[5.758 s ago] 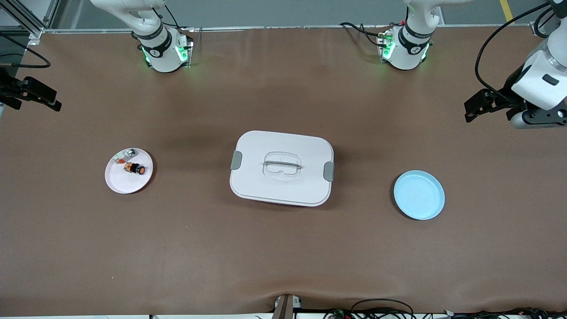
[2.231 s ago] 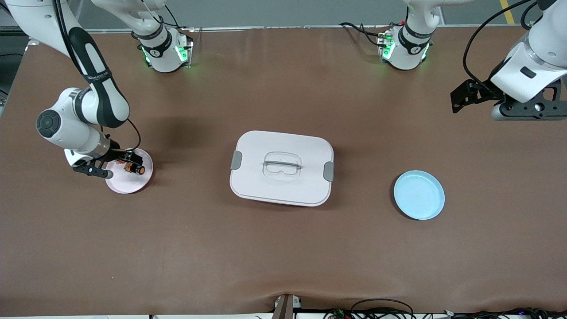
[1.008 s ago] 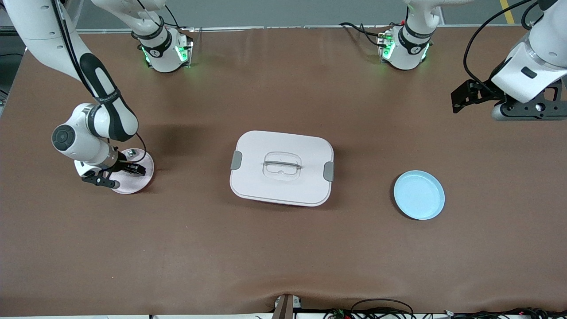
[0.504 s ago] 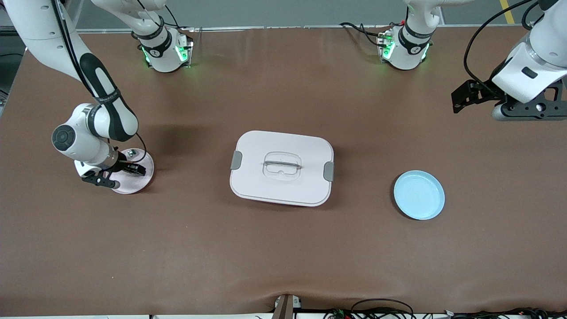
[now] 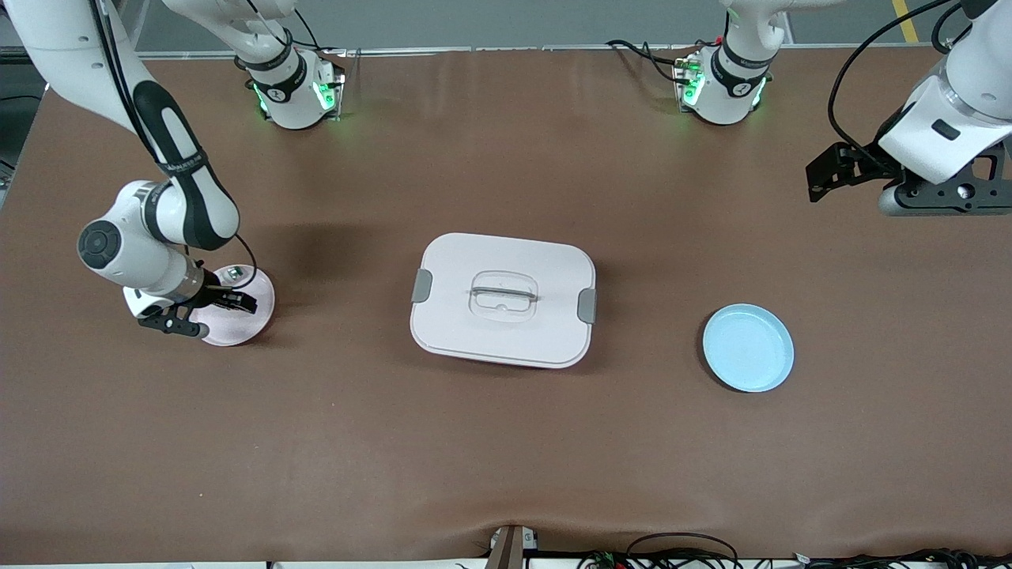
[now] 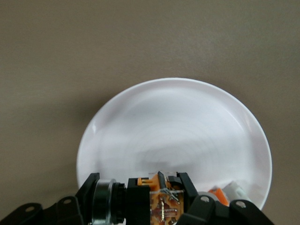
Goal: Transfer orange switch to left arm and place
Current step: 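Lift the orange switch with the right gripper and carry it above the box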
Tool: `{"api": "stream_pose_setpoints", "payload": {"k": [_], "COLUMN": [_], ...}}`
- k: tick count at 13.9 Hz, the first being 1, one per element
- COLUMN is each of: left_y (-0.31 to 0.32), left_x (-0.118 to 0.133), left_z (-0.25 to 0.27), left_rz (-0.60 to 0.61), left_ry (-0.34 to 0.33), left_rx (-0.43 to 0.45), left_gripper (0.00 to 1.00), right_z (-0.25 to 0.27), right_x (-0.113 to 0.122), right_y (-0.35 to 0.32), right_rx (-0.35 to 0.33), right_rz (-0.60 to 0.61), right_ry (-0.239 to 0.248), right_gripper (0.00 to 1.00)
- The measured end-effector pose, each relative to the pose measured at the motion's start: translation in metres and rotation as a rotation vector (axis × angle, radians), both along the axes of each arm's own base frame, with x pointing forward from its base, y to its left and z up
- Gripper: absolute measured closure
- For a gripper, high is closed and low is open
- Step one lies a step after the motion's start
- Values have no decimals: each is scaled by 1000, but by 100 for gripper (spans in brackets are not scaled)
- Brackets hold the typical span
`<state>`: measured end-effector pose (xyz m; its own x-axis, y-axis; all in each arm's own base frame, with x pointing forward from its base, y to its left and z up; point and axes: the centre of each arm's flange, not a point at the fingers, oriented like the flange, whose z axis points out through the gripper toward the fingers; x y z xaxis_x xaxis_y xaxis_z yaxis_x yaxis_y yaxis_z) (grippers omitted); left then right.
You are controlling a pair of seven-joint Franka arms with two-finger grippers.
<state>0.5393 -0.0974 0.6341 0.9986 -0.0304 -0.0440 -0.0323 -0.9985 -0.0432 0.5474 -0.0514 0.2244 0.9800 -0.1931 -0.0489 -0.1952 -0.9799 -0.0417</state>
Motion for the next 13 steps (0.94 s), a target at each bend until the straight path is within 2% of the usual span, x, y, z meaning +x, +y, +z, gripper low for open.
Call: {"api": "stream_pose_setpoints", "payload": {"k": [2, 4, 6, 8, 9, 11, 13], "left_y": [0, 0, 0, 0, 0, 0, 0], "left_x": [0, 0, 0, 0, 0, 0, 0], "left_z": [0, 0, 0, 0, 0, 0, 0], "left_rz": [0, 0, 0, 0, 0, 0, 1], "left_ry": [0, 0, 0, 0, 0, 0, 0], "left_rx": [0, 0, 0, 0, 0, 0, 0], "left_gripper": [0, 0, 0, 0, 0, 0, 0], "right_z": [32, 65, 104, 155, 183, 228, 253], "right_x": [-2, -8, -11, -9, -7, -8, -20], "right_y": [12, 27, 45, 73, 93, 142, 205], "right_rx": [12, 26, 20, -27, -52, -101, -157], "right_rz": [23, 43, 21, -38, -66, -129, -211], "right_ry": [20, 62, 143, 249, 285, 314, 311], "right_gripper": [28, 28, 28, 28, 28, 28, 28]}}
